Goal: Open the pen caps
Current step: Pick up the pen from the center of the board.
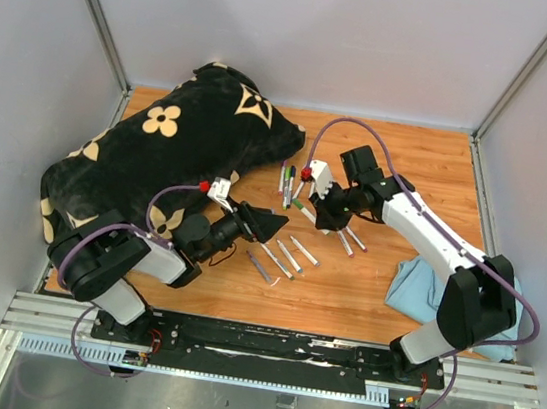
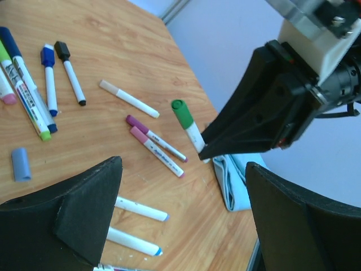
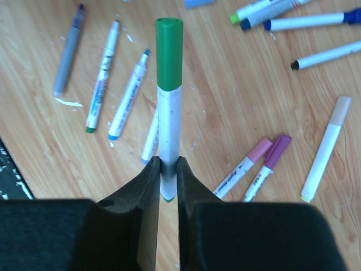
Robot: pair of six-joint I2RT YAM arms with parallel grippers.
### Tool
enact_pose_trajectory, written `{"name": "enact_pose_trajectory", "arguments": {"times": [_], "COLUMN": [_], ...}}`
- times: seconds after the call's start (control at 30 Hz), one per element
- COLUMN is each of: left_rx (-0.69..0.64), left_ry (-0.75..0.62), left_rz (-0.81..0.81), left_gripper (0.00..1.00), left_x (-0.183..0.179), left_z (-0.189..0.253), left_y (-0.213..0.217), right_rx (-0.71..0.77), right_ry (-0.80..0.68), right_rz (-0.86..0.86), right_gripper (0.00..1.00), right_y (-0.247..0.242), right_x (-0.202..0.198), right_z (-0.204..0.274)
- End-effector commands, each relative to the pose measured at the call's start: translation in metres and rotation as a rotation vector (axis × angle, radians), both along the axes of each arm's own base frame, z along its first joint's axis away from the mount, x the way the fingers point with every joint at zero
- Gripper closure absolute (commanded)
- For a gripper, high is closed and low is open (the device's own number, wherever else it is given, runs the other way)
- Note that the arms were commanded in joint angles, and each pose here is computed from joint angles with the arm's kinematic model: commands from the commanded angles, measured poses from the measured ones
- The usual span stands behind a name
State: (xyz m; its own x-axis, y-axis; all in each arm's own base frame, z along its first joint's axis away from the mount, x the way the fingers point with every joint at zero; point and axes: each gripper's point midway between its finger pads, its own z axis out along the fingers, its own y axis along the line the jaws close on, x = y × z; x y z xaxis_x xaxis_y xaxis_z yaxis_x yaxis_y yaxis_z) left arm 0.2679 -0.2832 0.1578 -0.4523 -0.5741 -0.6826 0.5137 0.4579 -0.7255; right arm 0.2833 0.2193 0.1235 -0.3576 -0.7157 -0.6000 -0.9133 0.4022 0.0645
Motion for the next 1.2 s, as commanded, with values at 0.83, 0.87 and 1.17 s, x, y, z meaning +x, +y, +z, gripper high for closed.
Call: {"name": "enact_pose_trajectory", "arguments": {"times": [0.83,0.87,1.17], "left_rx": [-0.337,-0.339,-0.341], "left_ry": [-0.147,-0.146,-0.146], "left_rz": [-0.02,-0.025,-0.056], "left_gripper": [0.38,0.42,0.61], "left_x": [0.01,0.009,0.006], "left_z": [0.074,0.074,0.075], "left_y": [-0.012,-0.013,-0.018], "right_rx": [0.149,0.149,0.131], "right_ry": [0.079,0.08,0.091], "right_rz": [0.158,0.162,0.187], "right_gripper": [0.99,0.99,0.99], "right_y": [0.035,0.035,0.039], "right_x": [-0.042,-0.043,-0.048], "right_z": [0.016,0.016,0.01]}}
